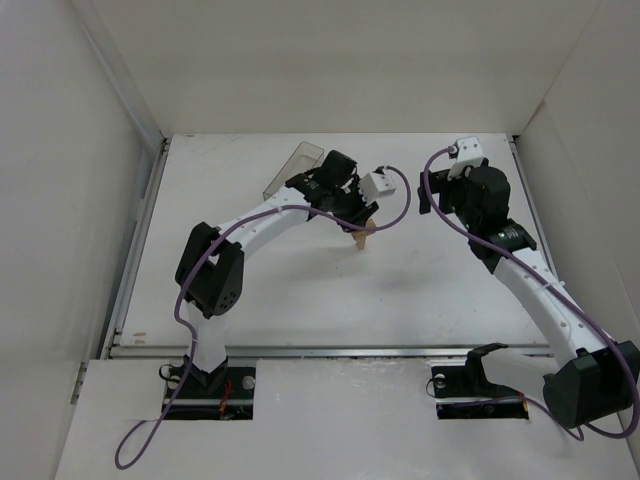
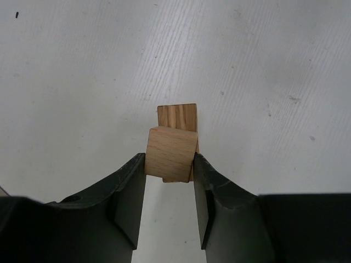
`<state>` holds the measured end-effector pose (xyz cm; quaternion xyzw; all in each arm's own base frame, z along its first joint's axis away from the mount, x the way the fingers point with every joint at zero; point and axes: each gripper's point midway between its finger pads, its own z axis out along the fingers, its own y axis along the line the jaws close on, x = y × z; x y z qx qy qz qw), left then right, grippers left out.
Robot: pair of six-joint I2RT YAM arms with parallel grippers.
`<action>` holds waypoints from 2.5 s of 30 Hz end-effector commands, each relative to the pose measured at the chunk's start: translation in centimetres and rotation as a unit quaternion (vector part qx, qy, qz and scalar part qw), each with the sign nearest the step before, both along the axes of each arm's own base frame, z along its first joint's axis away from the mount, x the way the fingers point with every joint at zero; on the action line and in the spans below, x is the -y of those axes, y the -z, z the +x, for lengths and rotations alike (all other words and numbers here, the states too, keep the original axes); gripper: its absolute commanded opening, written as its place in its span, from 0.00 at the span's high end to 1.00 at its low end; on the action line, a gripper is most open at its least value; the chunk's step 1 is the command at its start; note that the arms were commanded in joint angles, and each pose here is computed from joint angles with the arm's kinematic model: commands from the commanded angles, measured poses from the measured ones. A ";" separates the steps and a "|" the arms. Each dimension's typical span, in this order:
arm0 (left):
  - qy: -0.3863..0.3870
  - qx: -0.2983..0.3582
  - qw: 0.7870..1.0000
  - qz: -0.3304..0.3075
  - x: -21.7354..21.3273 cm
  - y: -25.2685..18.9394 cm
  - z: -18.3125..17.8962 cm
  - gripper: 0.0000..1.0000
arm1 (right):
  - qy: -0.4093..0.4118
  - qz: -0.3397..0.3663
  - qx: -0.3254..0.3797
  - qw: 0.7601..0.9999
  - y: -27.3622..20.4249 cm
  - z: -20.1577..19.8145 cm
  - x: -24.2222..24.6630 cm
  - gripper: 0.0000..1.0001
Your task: Build the wood block tower
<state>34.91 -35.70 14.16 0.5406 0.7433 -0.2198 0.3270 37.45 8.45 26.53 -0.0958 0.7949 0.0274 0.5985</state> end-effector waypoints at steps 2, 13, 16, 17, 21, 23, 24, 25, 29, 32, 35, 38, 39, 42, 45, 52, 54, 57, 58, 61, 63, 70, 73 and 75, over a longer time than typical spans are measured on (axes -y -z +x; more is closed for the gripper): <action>-0.025 0.035 0.998 -0.041 0.6 -4.6 0.5 1.00 | -0.004 0.030 0.037 0.999 -2.1 0.6 -0.5 0.00; -0.055 0.040 0.997 -0.033 1.4 -4.1 0.2 1.00 | -0.008 0.030 0.032 0.999 -1.4 0.5 -0.6 0.00; -0.067 0.050 0.996 -0.030 1.3 -4.3 0.3 1.00 | -0.008 0.030 0.032 0.999 -1.4 0.5 -0.6 0.00; -0.070 0.052 0.996 -0.027 1.1 -4.0 0.4 1.00 | -0.008 0.030 0.032 0.999 -1.4 0.5 -0.6 0.00; -0.078 0.056 0.995 -0.022 0.7 -4.0 0.4 1.00 | -0.004 0.029 0.032 0.999 -1.3 0.3 -0.4 0.00; -0.078 0.056 0.995 -0.022 0.6 -4.1 0.3 1.00 | -0.004 0.029 0.032 0.999 -1.3 0.3 -0.4 0.00; -0.082 0.056 0.995 -0.016 0.3 -3.7 0.3 1.00 | -0.004 0.029 0.032 0.999 -1.3 0.3 -0.4 0.00; -0.085 0.061 0.994 -0.017 0.3 -3.8 0.5 1.00 | -0.004 0.029 0.032 0.999 -1.3 0.3 -0.4 0.00; -0.086 0.061 0.994 -0.017 0.1 -3.9 0.4 1.00 | -0.004 0.029 0.032 0.999 -1.3 0.3 -0.4 0.00; -0.086 0.061 0.994 -0.017 0.1 -3.9 0.4 1.00 | -0.004 0.030 0.037 0.999 -1.6 0.2 -0.3 0.00; -0.085 0.058 0.995 -0.013 0.0 -3.4 0.2 1.00 | -0.004 0.029 0.032 0.999 -1.2 0.1 -0.3 0.00; -0.085 0.058 0.995 -0.013 0.0 -3.4 0.2 1.00 | -0.004 0.029 0.032 0.999 -1.2 0.1 -0.3 0.00; -0.085 0.058 0.995 -0.013 0.0 -3.4 0.2 1.00 | -0.004 0.029 0.032 0.999 -1.2 0.1 -0.3 0.00; -0.084 0.055 0.995 -0.015 0.3 -3.4 -0.1 1.00 | -0.004 0.029 0.032 0.999 -1.2 0.1 -0.3 0.00; -0.084 0.058 0.995 -0.019 0.3 -3.9 -0.2 1.00 | -0.004 0.029 0.032 0.999 -1.2 0.1 -0.3 0.00; -0.094 0.053 0.994 -0.014 0.1 -3.3 -0.6 1.00 | -0.001 0.024 0.038 0.999 -1.6 0.2 -0.1 0.00; -0.098 0.056 0.994 -0.011 0.0 -3.0 -0.5 1.00 | -0.001 0.024 0.038 0.999 -1.6 0.2 -0.1 0.00; -0.105 0.061 0.993 -0.007 -0.3 -3.0 -0.2 1.00 | -0.001 0.024 0.038 0.999 -1.6 0.2 -0.1 0.00; -0.105 0.064 0.992 -0.011 -0.1 -3.1 -0.1 1.00 | -0.001 0.024 0.038 0.999 -1.6 0.2 -0.1 0.00; -0.105 0.067 0.992 -0.015 0.0 -3.3 0.1 1.00 | -0.001 0.024 0.038 0.999 -1.6 0.2 -0.1 0.00; -0.108 0.064 0.992 -0.016 0.0 -3.3 0.0 1.00 | -0.001 0.024 0.038 0.999 -1.6 0.2 -0.1 0.00; -0.102 0.061 0.993 -0.019 0.7 -3.3 -0.7 1.00 | -0.001 0.024 0.038 0.999 -1.6 0.2 -0.1 0.00; -0.105 0.058 0.993 -0.020 0.7 -3.3 -0.7 1.00 | -0.001 0.024 0.038 0.999 -1.6 0.2 -0.1 0.00; -0.105 0.061 0.992 -0.024 0.8 -3.4 -0.6 1.00 | -0.002 0.020 0.038 0.999 -1.6 0.2 -0.1 0.00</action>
